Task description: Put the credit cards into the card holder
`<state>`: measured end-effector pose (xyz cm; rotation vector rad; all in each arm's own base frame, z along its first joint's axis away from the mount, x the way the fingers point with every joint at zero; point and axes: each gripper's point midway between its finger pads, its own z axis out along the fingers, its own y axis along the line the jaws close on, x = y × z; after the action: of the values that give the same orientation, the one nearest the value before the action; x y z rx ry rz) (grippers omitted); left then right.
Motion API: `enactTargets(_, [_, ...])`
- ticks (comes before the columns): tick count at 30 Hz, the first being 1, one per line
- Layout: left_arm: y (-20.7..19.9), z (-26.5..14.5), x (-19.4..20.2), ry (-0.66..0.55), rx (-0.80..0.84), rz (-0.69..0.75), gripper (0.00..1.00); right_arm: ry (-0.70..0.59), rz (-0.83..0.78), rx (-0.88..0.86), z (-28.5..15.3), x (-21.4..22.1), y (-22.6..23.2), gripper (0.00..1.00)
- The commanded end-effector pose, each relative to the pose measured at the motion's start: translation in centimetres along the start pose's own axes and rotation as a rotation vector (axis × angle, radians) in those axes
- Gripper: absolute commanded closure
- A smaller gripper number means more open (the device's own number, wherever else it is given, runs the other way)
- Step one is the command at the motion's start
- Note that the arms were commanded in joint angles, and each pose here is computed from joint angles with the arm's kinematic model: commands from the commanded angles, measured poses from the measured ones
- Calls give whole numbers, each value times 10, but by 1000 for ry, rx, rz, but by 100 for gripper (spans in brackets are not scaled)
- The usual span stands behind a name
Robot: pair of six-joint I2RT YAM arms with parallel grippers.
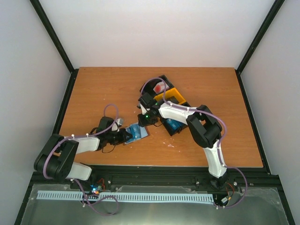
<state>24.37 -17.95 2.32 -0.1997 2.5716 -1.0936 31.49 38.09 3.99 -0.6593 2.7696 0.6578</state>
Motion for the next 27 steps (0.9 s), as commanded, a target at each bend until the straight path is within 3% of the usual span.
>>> enactTargets(1, [4, 5, 2, 38, -12, 29, 100, 55, 2, 38, 0, 17, -10, 68])
enactTargets(9, [9, 9, 2, 50, -37, 18, 99, 128, 50, -51, 11, 40, -6, 71])
enactTargets(16, [10, 7, 0, 37, -51, 12, 99, 75, 131, -32, 4, 41, -19, 96])
enactTargets(27, [17, -8, 9, -21, -68, -147, 99, -21, 269, -2, -3, 40, -32, 97])
